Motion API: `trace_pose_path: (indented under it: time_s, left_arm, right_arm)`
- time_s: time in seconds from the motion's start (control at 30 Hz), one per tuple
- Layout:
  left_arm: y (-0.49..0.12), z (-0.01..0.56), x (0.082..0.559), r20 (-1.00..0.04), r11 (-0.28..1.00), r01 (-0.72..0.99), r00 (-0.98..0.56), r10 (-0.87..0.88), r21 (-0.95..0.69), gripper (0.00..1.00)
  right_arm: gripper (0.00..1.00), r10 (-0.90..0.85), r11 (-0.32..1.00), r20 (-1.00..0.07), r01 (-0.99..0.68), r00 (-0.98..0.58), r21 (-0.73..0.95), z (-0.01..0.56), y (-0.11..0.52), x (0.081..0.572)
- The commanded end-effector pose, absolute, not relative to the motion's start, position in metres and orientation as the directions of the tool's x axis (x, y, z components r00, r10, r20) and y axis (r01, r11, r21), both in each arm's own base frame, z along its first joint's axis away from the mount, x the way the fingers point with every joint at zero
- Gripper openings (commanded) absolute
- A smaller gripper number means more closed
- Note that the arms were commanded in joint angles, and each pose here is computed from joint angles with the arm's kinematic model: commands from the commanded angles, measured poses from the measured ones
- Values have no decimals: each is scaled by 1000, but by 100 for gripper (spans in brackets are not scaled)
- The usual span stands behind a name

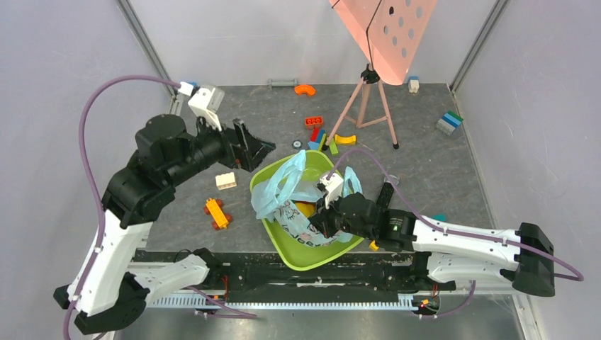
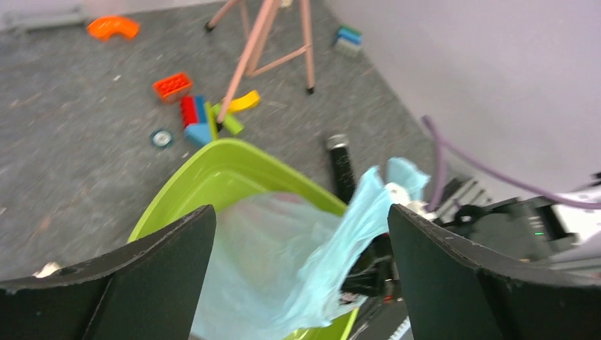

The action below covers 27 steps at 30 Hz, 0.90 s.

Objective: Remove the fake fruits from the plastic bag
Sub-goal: Adjust the plastic bag in the bin.

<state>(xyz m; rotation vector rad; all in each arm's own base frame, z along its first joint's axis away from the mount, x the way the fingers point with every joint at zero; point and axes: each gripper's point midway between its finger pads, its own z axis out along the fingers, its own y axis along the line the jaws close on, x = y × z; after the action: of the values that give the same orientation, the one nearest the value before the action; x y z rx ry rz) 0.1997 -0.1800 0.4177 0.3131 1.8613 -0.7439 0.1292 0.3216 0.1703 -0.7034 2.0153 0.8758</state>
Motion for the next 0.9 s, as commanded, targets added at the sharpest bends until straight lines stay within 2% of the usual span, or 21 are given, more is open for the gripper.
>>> trace_pose_path:
  time_s: [0.0,0.13,0.4,0.5,0.77,0.87]
  left_arm:
    - [-207,468,184,-882,630,635,-429,-194,-447,96]
    - [-216,481,190,-872,601,639,-426,-241,-479,100]
    - [-182,472,219,-870,744,463,-354,-345,-483,100]
    - [-172,468,221,-858,748,427,-324,-398,-508,100]
    - [-202,480,197,-843,622,571,-409,-350,-536,100]
    - [-206,482,189,-846,618,580,-412,-339,-530,93]
  right_arm:
    - [0,-39,625,-864,-687,-501,371,202,326,141]
    - [0,-10,638,-866,-670,-499,378,206,324,145]
    - [0,-2,634,-865,-670,-502,388,209,326,145]
    - [0,-8,634,-863,-670,-505,386,208,328,145]
    - [0,6,638,-861,-660,-509,395,208,326,146]
    - [0,16,643,-857,-651,-514,403,208,325,146]
